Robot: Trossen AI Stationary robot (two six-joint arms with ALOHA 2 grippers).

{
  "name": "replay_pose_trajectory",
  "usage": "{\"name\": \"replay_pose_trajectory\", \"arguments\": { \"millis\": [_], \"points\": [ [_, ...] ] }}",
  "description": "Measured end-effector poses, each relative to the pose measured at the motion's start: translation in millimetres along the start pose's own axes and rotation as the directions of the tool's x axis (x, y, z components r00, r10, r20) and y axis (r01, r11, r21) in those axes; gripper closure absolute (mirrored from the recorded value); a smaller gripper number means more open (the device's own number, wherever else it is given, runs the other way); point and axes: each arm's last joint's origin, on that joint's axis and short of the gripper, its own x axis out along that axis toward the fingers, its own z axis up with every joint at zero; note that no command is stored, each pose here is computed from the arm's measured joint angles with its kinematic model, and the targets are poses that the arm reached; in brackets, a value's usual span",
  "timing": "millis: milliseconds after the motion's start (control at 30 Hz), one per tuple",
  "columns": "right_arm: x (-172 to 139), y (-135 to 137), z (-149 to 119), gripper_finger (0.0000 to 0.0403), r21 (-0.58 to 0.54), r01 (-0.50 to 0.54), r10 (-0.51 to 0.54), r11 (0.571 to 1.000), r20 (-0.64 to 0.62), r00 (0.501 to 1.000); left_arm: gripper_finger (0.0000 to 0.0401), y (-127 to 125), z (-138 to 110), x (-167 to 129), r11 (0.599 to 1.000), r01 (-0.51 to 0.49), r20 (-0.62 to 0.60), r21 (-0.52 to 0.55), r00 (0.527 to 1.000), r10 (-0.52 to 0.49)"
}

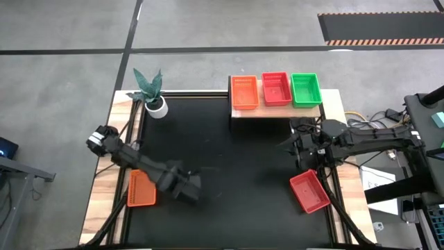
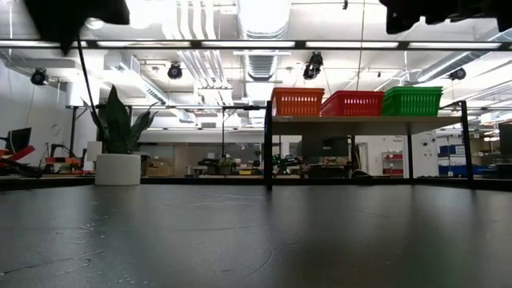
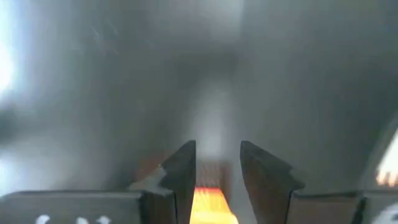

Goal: Stack baskets on shelf by color
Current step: Stack the orange bin on the other orange bins on the shelf

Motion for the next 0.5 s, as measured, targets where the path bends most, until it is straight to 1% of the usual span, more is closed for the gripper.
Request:
{"name": "replay_pose_trajectory", "arguments": {
  "millis": [67,233,333,500],
  "points": [
    [0,0,0,0.0394,0.000,-0.001,0.001,1.000,-0.006,1.000,0.0293,-11,-13,7,1.000,0.010,-0.062,0.027,0.998,-0.008],
    [0,0,1,0.0394,-0.002,0.000,0.000,1.000,-0.002,1.000,0.0293,-37,-49,22,0.997,0.006,-0.148,0.082,0.989,0.006],
    [0,0,1,0.0394,-0.001,-0.001,0.001,1.000,-0.006,1.000,0.0293,-45,-66,31,0.996,-0.026,-0.180,0.084,0.983,0.041],
    [0,0,0,0.0394,0.006,-0.002,0.002,1.000,-0.008,1.000,0.0293,-50,-92,46,0.995,-0.080,-0.227,0.061,0.970,0.091]
  ]
}}
